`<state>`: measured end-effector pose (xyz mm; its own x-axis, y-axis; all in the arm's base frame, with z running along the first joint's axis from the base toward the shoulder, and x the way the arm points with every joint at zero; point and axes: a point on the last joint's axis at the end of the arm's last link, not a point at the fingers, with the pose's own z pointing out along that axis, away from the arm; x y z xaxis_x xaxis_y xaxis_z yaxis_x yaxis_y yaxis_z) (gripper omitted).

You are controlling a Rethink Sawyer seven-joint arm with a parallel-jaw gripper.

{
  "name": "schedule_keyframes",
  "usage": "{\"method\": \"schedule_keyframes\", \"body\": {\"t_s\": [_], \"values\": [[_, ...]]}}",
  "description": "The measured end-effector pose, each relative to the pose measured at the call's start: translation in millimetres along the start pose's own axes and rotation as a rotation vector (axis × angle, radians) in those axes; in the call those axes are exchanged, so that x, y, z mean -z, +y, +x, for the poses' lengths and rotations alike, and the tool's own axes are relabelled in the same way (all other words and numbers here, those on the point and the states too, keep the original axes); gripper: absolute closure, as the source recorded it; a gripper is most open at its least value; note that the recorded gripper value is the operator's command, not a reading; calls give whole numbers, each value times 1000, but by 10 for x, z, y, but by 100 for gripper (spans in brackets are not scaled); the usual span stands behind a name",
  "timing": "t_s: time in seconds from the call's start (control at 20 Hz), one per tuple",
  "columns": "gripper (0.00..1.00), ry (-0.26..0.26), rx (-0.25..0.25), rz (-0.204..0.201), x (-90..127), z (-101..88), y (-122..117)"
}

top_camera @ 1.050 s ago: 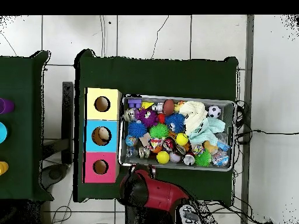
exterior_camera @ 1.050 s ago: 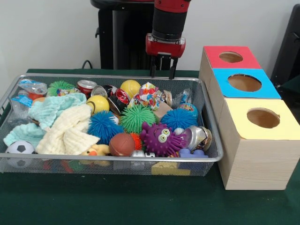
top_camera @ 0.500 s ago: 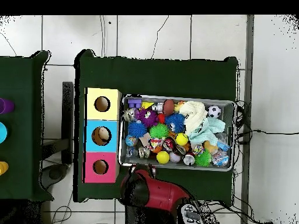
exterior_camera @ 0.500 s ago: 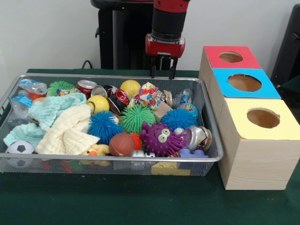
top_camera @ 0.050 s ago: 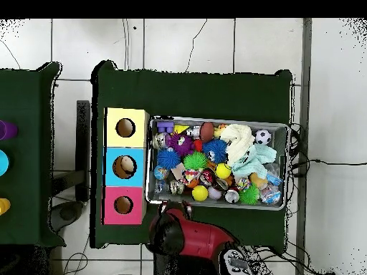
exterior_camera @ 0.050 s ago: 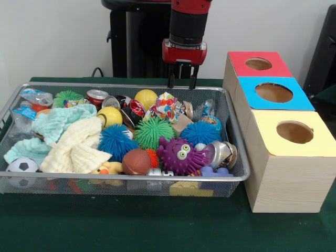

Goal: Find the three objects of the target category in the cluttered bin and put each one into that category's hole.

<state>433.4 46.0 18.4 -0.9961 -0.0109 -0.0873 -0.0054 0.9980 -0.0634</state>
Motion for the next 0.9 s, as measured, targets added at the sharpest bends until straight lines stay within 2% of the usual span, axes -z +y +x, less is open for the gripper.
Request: {"method": "schedule_keyframes", "body": {"t_s": [0.35, 0.65, 0.9], "values": [[0, -20, 5, -5, -39, -10, -32], [0, -29, -8, -5, -369, -2, -87], [0, -41, -11, -3, -532, -1, -100]]}}
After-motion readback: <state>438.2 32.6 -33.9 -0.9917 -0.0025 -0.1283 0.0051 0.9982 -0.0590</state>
